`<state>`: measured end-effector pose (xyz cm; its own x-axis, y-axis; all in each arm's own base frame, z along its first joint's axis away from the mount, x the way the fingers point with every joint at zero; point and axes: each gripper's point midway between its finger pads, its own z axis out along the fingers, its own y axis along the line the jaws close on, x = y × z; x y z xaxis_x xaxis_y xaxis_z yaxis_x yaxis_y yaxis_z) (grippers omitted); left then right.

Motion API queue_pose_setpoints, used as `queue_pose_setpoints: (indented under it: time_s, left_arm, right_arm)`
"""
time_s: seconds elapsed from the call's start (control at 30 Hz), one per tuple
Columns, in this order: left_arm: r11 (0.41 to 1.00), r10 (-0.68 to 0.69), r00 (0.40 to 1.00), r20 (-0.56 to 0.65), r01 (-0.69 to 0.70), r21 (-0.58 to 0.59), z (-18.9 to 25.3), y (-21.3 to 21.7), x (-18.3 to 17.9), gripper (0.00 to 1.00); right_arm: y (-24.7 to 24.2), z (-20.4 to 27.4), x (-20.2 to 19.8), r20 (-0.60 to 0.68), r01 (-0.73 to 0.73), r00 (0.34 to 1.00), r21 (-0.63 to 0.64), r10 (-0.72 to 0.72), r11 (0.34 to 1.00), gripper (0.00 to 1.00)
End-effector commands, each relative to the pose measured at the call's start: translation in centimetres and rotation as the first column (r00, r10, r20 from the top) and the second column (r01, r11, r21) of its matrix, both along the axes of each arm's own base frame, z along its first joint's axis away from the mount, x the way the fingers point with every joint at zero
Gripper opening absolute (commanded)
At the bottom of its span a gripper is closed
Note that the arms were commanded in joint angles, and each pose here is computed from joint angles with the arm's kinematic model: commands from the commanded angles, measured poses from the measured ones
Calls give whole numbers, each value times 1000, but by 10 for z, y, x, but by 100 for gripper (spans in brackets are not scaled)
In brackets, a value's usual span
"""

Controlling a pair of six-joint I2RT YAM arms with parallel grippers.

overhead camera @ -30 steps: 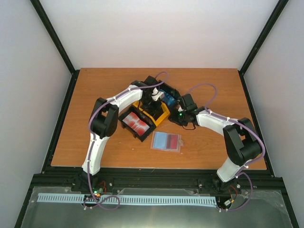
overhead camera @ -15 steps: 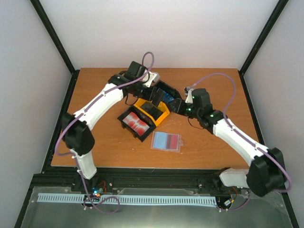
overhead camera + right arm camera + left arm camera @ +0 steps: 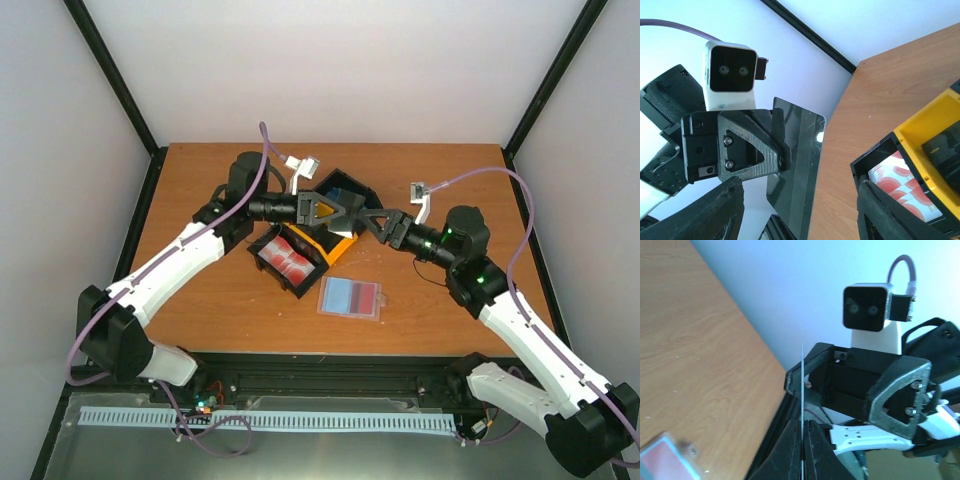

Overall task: Put the credit cards into the card holder
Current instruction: Pick up the credit card from the storage box.

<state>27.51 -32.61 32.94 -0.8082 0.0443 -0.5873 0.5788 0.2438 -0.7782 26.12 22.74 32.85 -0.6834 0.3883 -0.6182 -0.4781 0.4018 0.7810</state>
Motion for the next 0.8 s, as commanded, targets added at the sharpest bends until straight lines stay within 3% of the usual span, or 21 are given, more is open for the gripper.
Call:
queue_pose_setpoints:
  time_s: [0.0, 0.17, 0.5, 0.63, 0.7, 0.77]
  left_arm:
    - [985, -88, 996, -5, 86, -151, 41, -3, -20, 0]
    - [974, -118, 993, -30, 110, -200, 47, -5, -32, 1]
    - [970, -143, 988, -54, 129, -205, 43, -15, -41, 1]
    - [972, -140, 989, -54, 127, -196, 40, -16, -42, 2]
    - [975, -131, 990, -55, 119, -186, 39, -16, -41, 12]
    - [984, -99, 993, -67, 87, -157, 32, -14, -38, 33]
  right_arm:
    - [3, 15, -11, -35, -50, 998, 60, 52, 997, 60]
    - [16, 16, -22, -99, -147, 982, 123, 159, 981, 44]
    - [17, 29, -30, -90, -173, 976, 220, 196, 960, 21]
    - [15, 31, -28, -91, -156, 979, 235, 182, 959, 5]
    - [12, 29, -28, -96, -138, 982, 233, 164, 963, 3]
    - [9, 25, -29, -108, -119, 983, 221, 145, 968, 3]
